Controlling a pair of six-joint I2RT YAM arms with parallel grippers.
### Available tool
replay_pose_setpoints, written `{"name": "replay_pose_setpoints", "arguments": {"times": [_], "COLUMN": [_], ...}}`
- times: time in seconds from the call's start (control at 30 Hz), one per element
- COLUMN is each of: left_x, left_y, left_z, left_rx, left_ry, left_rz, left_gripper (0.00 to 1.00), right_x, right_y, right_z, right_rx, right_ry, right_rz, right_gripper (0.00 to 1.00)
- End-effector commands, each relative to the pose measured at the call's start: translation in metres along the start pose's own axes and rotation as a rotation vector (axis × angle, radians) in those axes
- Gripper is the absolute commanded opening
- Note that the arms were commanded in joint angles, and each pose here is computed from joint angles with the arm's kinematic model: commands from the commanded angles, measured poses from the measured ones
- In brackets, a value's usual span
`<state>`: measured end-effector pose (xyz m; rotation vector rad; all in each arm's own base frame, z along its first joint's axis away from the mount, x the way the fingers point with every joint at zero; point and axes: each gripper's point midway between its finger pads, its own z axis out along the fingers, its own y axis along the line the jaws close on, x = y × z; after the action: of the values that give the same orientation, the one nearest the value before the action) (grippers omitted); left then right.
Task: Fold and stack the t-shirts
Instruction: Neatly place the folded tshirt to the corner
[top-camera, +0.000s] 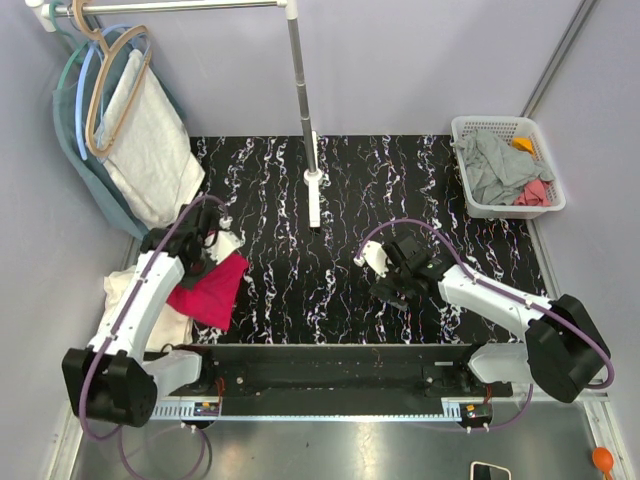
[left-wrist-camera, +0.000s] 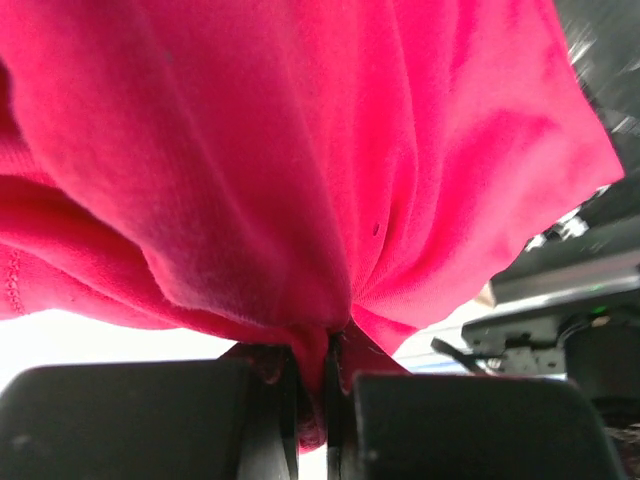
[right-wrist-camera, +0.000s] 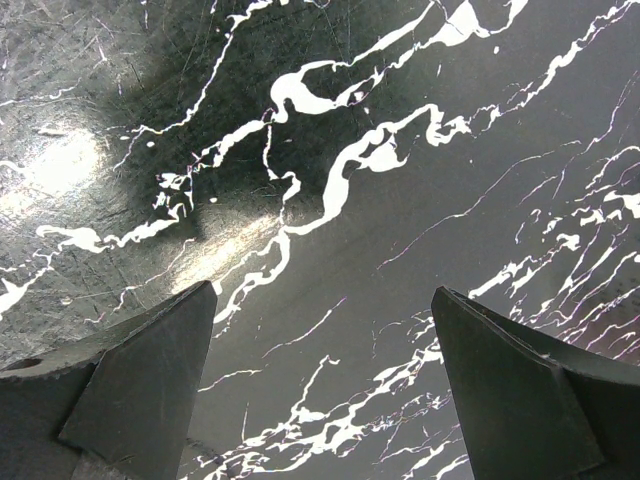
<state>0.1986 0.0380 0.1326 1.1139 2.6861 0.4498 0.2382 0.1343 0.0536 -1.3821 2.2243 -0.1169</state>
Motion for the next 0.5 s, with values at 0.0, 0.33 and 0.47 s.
{"name": "replay_pose_setpoints", "arguments": {"times": [0.0,0.33,0.47], "left_x": [0.040,0.098,0.116], "left_y": [0.013,0.020,0.026], "left_z": [-0.003,-0.005,-0.002], "left_rx": [-0.062,-0.071,-0.081], "left_ry": [0.069,0.099,0.118], "left_rz": [0.048,-0.042,-0.045], "left_gripper": [0.00,0.00,0.00], "right_x": [-0.003,-0.002,0.001], "right_y": [-0.003,-0.001,0.000], "right_z": [0.001,0.003,0.004], "right_rx": [0.022,0.011,0.009], "right_ry": [-0.011,-0.001,0.011], "right_rz": [0.002,0.005,0.006], "right_gripper": [1.00,1.00,1.00]}}
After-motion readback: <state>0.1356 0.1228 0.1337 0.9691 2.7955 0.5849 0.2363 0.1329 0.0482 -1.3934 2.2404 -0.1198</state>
